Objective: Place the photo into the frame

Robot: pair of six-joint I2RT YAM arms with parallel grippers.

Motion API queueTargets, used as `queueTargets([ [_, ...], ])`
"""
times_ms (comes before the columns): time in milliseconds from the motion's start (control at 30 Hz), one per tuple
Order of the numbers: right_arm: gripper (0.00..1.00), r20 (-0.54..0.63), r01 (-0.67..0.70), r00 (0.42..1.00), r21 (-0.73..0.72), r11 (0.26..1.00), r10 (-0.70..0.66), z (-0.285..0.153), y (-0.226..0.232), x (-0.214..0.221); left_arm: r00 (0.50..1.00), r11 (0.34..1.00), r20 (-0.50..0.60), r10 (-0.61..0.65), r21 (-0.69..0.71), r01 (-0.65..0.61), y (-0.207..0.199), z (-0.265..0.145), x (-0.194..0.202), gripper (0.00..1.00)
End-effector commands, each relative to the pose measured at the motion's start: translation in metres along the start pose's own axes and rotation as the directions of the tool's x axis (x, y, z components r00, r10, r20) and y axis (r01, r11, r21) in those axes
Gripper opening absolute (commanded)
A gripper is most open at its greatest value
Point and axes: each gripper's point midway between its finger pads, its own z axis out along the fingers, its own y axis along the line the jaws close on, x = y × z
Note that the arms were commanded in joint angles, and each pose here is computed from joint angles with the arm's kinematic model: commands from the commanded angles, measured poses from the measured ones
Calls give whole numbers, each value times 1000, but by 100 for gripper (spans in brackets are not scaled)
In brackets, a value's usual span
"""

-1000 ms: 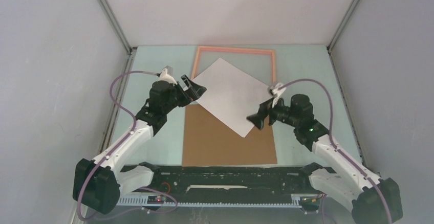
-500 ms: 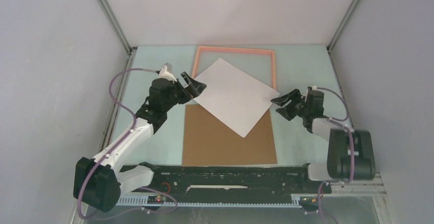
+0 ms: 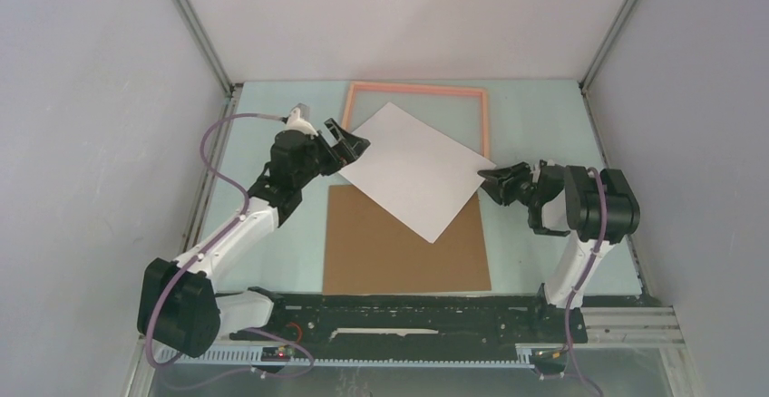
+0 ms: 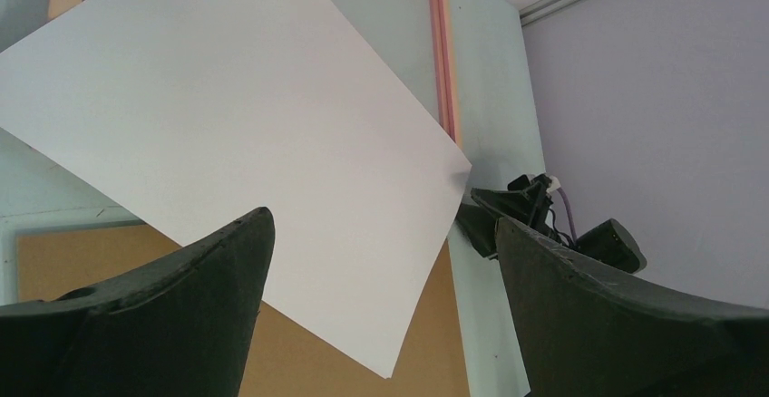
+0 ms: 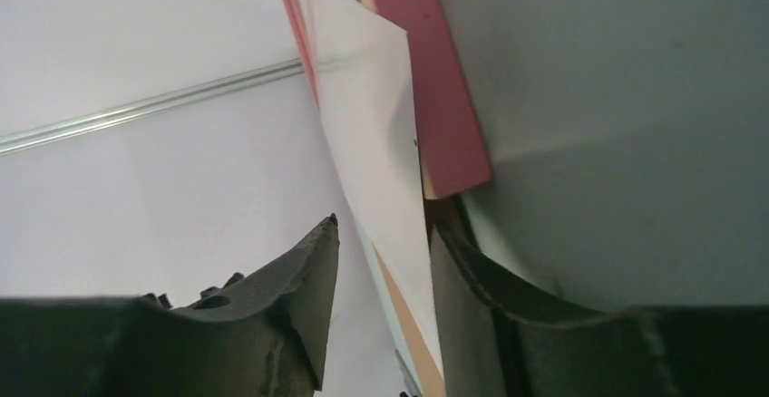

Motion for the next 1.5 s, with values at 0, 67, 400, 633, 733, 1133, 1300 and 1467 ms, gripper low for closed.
queueTargets([
  [0, 45, 0, 50, 999, -130, 990, -50, 4, 37, -8, 997, 996, 75, -12, 86, 5, -29, -1, -28, 100],
  [67, 34, -2, 57, 998, -130, 990, -58, 4, 38, -8, 997, 996, 77, -13, 90, 6, -30, -2, -29, 100],
  [400, 1, -14, 194, 981, -57, 979, -195, 23, 50, -21, 991, 998, 131, 2, 64, -11, -33, -1, -49, 100],
  [633, 0, -212, 443, 891, 208, 872, -402, 30, 75, -83, 973, 999, 232, 18, -50, -6, -16, 18, -96, 100],
  [733, 0, -296, 481, 863, 224, 848, -411, 39, 96, -104, 958, 995, 286, 16, -100, 13, -7, 33, -122, 100],
  [1133, 0, -319, 552, 795, 28, 833, -516, 98, 135, -142, 937, 975, 344, 60, -222, 18, 26, 109, -165, 100],
  [1300, 0, -276, 576, 789, 20, 817, -549, 103, 143, -158, 949, 966, 299, 101, -258, -21, 48, 124, -157, 100],
  [1467, 25, -201, 504, 863, 266, 822, -464, 83, 106, -162, 957, 950, 265, 121, -311, -34, 79, 136, -146, 100],
])
